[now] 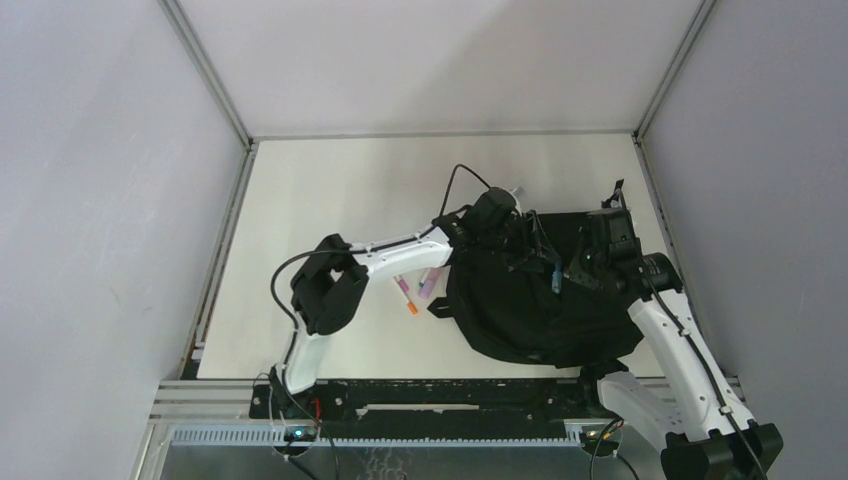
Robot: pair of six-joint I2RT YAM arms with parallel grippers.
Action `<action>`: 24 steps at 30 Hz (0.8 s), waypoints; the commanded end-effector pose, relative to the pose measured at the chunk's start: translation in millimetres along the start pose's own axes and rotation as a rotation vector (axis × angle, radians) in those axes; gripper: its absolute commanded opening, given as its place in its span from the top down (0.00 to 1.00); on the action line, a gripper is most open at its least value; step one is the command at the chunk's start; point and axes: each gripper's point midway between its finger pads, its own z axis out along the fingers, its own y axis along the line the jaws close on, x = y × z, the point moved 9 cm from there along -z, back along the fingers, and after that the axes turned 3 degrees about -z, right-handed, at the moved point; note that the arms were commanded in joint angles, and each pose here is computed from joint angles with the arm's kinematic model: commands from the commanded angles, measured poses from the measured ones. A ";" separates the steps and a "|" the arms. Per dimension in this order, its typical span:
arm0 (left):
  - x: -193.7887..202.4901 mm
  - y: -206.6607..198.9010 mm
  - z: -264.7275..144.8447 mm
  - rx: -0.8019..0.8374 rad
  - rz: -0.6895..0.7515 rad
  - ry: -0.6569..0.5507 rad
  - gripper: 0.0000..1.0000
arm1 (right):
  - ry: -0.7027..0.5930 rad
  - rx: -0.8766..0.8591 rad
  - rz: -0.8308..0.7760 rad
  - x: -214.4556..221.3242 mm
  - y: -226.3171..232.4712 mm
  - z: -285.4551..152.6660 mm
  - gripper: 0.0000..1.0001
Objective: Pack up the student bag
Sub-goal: Place the stationery in the student bag, then pick up the stationery from the center of the board.
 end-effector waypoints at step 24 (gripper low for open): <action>9.2 137.8 -190.1 -0.723 0.545 -0.316 0.48 | -0.019 -0.054 0.003 -10.0 10.7 8.3 1.00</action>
